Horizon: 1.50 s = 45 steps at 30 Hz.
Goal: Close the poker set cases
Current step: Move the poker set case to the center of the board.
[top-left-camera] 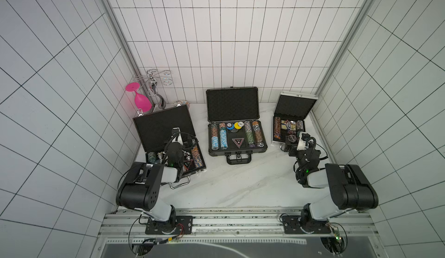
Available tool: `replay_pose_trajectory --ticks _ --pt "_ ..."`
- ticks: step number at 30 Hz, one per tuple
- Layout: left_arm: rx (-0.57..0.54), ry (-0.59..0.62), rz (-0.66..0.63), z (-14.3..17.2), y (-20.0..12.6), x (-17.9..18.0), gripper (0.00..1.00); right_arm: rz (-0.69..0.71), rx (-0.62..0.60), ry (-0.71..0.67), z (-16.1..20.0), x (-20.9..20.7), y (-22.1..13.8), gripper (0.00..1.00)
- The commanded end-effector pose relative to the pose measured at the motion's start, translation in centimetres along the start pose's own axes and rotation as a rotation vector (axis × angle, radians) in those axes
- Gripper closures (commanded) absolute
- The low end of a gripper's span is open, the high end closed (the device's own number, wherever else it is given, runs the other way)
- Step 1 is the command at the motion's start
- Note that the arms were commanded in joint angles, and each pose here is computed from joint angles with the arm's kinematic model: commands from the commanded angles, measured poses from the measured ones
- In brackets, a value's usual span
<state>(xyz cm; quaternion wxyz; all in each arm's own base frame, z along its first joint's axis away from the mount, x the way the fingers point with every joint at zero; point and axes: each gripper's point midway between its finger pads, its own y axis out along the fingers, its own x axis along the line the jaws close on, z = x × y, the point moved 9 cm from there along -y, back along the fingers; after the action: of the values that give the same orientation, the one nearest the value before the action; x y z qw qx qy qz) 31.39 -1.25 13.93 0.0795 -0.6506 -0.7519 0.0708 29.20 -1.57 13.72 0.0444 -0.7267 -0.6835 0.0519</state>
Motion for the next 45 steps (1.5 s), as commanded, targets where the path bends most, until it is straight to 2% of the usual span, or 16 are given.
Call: replay_pose_trajectory --ticks 1,32,34,37,38,40,42,45 --pt "-0.015 0.007 0.001 -0.4 0.1 -0.1 0.02 -0.013 -0.023 -0.017 -0.4 0.2 0.0 0.0" --pt "-0.021 0.005 0.001 -0.5 0.1 0.0 0.02 -0.023 -0.009 0.004 -0.3 -0.1 0.3 0.0" --pt "-0.049 -0.006 -0.046 -1.6 0.3 0.3 0.04 0.004 -0.019 0.014 -0.8 -0.3 0.5 0.02" --pt "0.083 -0.011 -0.147 -3.7 1.0 0.8 0.03 0.028 0.036 0.015 -3.2 -0.6 1.3 0.02" --pt "0.096 0.011 -0.143 -4.3 1.2 0.6 0.03 0.015 0.056 0.016 -3.9 -0.4 1.5 0.02" --pt "0.102 0.064 -0.133 -5.6 1.0 -0.6 0.03 -0.022 0.049 0.069 -5.6 -0.1 1.6 0.0" --pt "0.051 0.07 -0.136 -7.2 0.1 -2.2 0.02 -0.036 0.076 0.125 -6.8 0.0 1.6 0.0" --pt "0.013 -0.012 0.031 -10.0 -1.2 -3.8 0.02 -0.043 0.135 0.223 -8.4 0.2 1.4 0.0"
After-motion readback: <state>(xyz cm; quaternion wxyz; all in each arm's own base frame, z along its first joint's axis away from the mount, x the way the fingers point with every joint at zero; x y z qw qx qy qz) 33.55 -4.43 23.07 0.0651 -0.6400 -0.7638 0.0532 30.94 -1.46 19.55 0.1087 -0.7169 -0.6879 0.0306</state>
